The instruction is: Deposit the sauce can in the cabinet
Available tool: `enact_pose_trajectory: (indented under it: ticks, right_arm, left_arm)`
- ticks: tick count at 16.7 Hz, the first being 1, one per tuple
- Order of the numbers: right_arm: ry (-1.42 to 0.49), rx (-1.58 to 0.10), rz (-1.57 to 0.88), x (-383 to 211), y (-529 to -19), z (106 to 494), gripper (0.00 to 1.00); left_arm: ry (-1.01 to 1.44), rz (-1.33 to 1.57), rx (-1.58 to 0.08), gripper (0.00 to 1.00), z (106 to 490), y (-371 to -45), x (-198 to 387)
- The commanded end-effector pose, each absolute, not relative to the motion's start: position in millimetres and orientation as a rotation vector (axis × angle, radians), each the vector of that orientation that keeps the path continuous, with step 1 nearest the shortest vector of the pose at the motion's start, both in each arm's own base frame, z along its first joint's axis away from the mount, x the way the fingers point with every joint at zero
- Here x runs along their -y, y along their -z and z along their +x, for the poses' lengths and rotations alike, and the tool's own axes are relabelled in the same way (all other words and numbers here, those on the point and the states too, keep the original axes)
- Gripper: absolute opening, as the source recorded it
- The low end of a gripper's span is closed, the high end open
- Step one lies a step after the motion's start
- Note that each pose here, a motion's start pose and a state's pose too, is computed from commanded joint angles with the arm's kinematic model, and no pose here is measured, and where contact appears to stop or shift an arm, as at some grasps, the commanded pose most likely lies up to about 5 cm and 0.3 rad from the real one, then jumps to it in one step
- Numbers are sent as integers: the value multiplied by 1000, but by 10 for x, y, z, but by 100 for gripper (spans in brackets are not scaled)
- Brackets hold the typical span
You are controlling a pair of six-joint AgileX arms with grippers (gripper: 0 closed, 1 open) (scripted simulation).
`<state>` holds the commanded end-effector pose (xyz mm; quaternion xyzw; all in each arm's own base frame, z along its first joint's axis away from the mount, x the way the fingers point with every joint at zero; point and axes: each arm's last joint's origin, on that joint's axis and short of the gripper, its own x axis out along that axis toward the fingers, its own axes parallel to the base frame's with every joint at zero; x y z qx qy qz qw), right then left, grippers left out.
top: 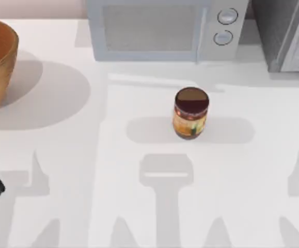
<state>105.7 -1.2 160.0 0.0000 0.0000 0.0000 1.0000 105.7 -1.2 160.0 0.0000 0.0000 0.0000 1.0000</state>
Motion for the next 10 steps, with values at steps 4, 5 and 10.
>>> enact_pose_trajectory:
  ticks: [4, 5, 10]
  right_arm:
    - [-19, -3, -5, 5, -1644, 1066, 100]
    - [-39, -7, -10, -3, -1685, 1077, 100]
    - [-261, -61, -67, -105, -1999, 1266, 100]
  left_arm:
    - [0, 0, 0, 100, 1057, -1600, 12]
    - [0, 0, 0, 100, 1057, -1600, 12]
    - [0, 0, 0, 100, 1057, -1600, 12]
